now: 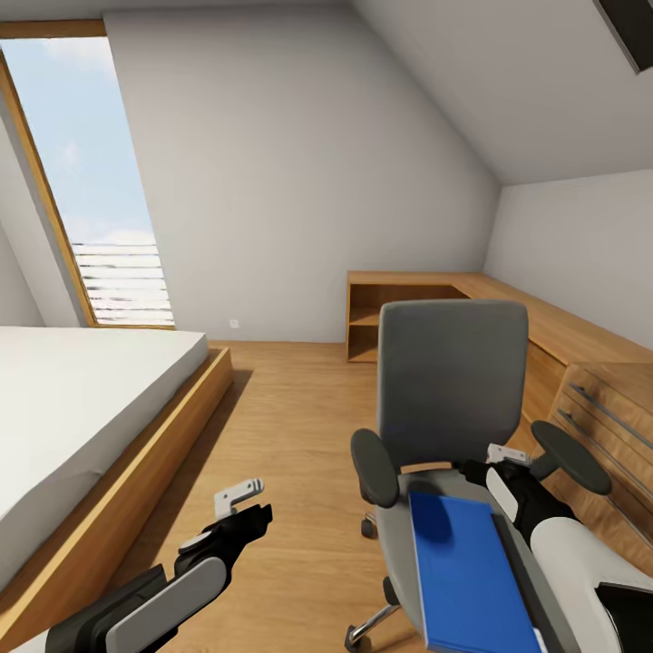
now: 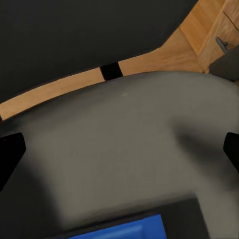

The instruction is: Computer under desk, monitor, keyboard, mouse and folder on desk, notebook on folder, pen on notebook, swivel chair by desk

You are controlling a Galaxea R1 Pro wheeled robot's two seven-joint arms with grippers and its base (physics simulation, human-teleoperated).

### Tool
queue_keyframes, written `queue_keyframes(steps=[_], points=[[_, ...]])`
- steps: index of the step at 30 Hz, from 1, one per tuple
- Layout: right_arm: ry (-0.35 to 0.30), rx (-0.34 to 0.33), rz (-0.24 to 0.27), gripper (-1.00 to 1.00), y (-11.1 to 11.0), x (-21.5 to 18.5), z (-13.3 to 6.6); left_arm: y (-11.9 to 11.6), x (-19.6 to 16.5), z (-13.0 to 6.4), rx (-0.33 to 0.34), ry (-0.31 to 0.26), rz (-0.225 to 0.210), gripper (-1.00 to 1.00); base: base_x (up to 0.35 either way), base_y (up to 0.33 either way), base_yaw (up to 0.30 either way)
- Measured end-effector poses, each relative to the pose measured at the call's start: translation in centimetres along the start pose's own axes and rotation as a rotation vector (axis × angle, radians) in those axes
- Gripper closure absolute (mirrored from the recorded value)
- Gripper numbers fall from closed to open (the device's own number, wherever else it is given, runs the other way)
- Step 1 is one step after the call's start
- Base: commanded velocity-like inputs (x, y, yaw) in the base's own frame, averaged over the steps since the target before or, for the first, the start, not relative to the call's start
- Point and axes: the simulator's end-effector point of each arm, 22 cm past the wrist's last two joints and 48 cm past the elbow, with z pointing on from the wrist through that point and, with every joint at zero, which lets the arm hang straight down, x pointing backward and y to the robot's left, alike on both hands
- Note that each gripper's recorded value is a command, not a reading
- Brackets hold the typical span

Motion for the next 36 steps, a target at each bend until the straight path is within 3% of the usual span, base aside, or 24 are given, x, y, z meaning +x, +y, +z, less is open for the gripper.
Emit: queue_keyframes(steps=[36], points=[[0.024,-0.001,-0.008,-1.00,-0.4,6.2,3.6,2.0,5.5,3.4,-0.002,0.001,-0.001,-1.00,0.001,0.000,0.000]])
